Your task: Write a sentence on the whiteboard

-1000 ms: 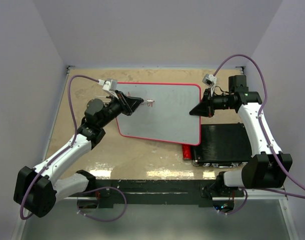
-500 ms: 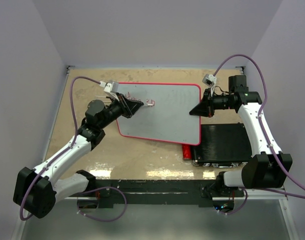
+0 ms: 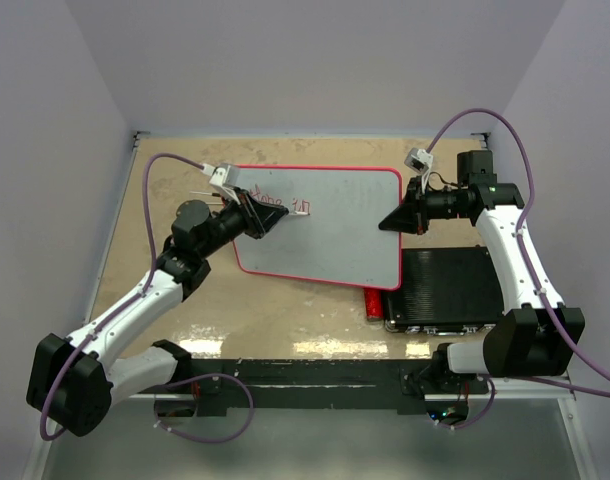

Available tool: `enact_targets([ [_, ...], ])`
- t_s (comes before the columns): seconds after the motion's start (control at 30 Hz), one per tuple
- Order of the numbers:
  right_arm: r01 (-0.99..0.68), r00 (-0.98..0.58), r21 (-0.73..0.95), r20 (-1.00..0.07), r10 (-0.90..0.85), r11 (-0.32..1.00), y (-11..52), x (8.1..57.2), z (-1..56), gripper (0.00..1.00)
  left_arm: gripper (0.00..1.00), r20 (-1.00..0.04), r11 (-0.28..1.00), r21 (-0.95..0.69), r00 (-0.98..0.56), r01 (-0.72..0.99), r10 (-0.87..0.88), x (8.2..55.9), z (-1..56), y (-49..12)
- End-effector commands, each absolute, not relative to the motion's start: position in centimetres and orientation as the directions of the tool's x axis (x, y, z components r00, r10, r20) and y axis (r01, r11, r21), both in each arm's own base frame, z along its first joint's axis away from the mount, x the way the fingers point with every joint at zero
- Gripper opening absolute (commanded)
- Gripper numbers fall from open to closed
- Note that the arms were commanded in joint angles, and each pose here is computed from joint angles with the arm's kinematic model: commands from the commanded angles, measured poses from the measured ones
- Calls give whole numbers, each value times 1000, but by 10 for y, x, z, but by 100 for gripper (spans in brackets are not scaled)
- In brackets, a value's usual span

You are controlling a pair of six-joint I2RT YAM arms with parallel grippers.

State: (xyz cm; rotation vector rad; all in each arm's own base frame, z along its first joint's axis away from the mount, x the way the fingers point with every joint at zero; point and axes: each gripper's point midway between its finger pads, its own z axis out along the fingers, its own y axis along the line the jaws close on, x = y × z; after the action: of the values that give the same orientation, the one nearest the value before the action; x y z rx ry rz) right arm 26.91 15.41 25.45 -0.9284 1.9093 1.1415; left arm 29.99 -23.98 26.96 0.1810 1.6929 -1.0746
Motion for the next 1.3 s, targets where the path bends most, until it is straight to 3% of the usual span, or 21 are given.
enact_targets([
  [0.0,-897,-383,307,-898,-216,318,158,267,273,0,0,-857,538,-506,-323,675,-401,291,323,-240],
  [0.33,-897,-378,300,-902,-208,325,158,269,274,0,0,-880,564,-446,-225,695,-418,271,366,-216],
  [0.63,-895,-378,300,-902,-206,329,157,269,274,0,0,-839,575,-492,-182,654,-512,259,348,-186],
  [1.27,-891,-379,295,-902,-209,344,156,271,271,0,0,-803,528,-537,-207,658,-559,241,326,-181],
])
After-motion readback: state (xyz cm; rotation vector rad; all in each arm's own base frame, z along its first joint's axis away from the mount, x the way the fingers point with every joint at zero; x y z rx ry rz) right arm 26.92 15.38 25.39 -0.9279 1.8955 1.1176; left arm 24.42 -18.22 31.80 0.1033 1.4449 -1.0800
